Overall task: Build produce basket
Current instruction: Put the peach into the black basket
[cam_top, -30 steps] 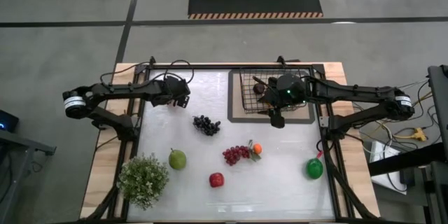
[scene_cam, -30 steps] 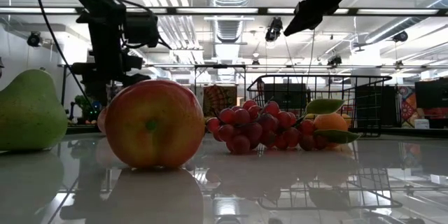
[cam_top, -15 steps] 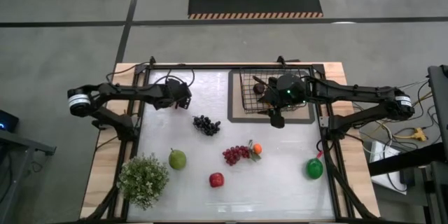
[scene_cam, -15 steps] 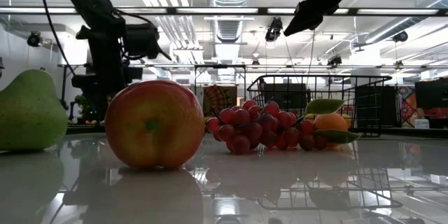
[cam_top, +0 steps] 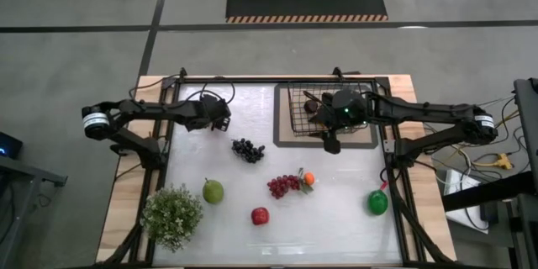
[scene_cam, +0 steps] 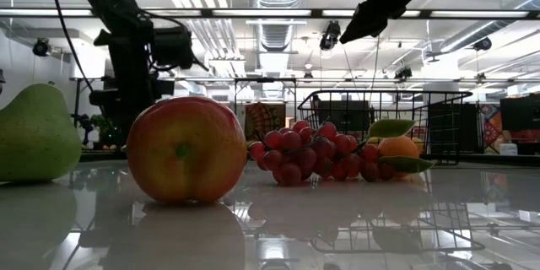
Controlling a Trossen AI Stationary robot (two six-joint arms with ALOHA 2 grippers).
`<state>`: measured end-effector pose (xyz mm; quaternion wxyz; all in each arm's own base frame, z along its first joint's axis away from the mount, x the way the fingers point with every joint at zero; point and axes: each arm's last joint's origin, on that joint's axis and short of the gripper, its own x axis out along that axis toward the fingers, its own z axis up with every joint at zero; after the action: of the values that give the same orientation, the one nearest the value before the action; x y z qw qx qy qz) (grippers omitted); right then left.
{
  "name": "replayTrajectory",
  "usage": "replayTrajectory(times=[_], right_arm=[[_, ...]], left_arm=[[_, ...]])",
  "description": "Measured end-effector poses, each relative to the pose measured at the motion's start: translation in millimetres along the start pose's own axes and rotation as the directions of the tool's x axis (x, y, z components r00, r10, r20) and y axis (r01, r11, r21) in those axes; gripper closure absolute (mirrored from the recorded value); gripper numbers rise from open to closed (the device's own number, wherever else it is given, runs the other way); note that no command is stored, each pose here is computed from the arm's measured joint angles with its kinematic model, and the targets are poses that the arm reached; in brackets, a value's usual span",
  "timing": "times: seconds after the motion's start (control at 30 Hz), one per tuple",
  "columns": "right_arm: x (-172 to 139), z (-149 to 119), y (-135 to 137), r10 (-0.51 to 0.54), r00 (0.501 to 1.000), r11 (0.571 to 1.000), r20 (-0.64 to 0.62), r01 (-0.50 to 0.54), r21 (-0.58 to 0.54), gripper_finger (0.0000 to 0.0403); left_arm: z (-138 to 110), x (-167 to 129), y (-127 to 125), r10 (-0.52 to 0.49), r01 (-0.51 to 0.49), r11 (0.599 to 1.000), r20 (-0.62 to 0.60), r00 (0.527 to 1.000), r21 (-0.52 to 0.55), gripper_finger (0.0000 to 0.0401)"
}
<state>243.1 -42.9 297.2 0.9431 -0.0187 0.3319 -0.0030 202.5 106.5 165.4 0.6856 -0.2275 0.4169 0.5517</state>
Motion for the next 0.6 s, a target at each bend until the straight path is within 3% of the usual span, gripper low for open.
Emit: replayTrajectory(times=[0.27,0.4,0.6], right_arm=[[9,-4,-1,-0.011,0.998,1.000,0.068,0.012,-0.016,0.0188],[17,-1,-2,-0.014,0.995,0.998,0.094,0.020,-0.061,0.0176],[40,6,-6,-0.048,0.988,0.987,0.147,0.070,-0.147,0.0118]], left_arm=[[17,-35,-10,-0.254,0.254,0.967,-0.004,0.967,0.009,0.0098],[28,-58,-12,-0.413,0.413,0.910,-0.007,0.911,0.031,0.0098],[41,-90,-7,-0.590,0.590,0.808,0.013,0.807,-0.004,0.0098]])
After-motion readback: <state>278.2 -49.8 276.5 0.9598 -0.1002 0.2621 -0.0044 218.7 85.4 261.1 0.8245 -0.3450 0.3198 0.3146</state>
